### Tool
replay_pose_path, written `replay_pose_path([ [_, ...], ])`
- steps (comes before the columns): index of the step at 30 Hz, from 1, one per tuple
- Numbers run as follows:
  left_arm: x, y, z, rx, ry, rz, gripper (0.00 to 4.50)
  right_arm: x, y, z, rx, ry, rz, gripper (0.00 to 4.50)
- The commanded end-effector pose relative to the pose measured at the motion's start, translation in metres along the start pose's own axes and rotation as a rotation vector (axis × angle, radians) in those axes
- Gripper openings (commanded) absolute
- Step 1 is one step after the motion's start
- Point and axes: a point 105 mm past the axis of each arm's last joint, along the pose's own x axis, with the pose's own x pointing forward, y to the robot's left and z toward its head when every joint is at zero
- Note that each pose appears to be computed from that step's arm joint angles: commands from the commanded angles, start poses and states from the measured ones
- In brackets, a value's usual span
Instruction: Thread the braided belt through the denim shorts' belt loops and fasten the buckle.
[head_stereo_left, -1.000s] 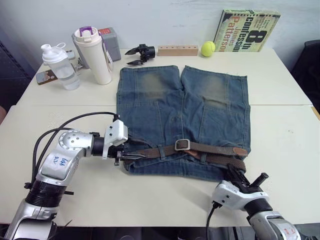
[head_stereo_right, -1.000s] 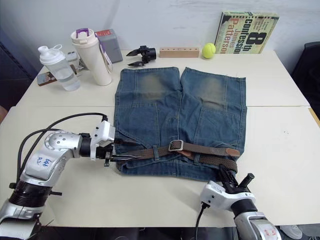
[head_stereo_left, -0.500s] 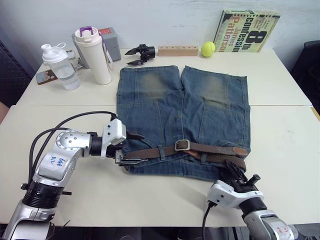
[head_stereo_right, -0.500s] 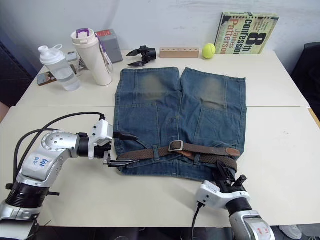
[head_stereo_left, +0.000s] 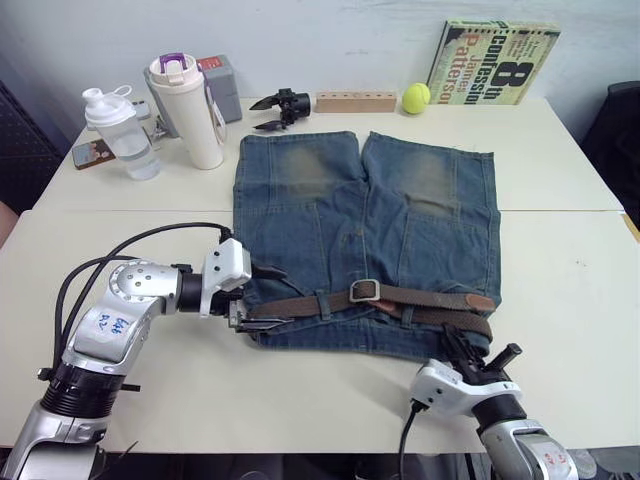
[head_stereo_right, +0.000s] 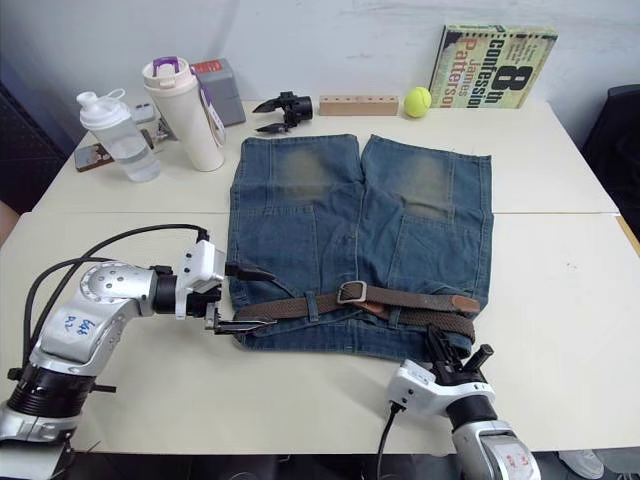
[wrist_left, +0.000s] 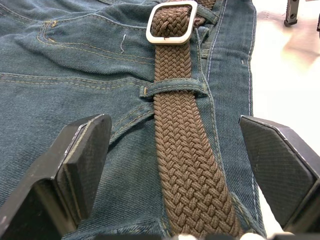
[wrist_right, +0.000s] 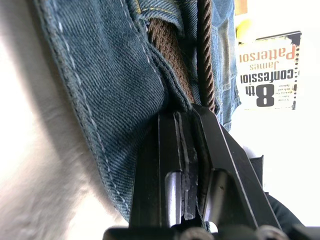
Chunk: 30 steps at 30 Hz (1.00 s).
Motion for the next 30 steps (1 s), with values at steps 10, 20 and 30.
replay_pose_path([
  [10,0.008,0.021,-0.017,0.086,0.195,-0.015,4.5,0.004,0.0,0.015,0.047,-0.014,-0.031,0.03],
  [20,0.005,0.019,-0.014,0.13,0.178,-0.007,1.78,0.004,0.004,0.013,0.061,0.007,-0.021,0.0],
  [30,-0.006,0.013,-0.019,0.52,0.323,0.202,0.99,0.007,0.008,0.012,0.099,0.015,-0.001,0.0],
])
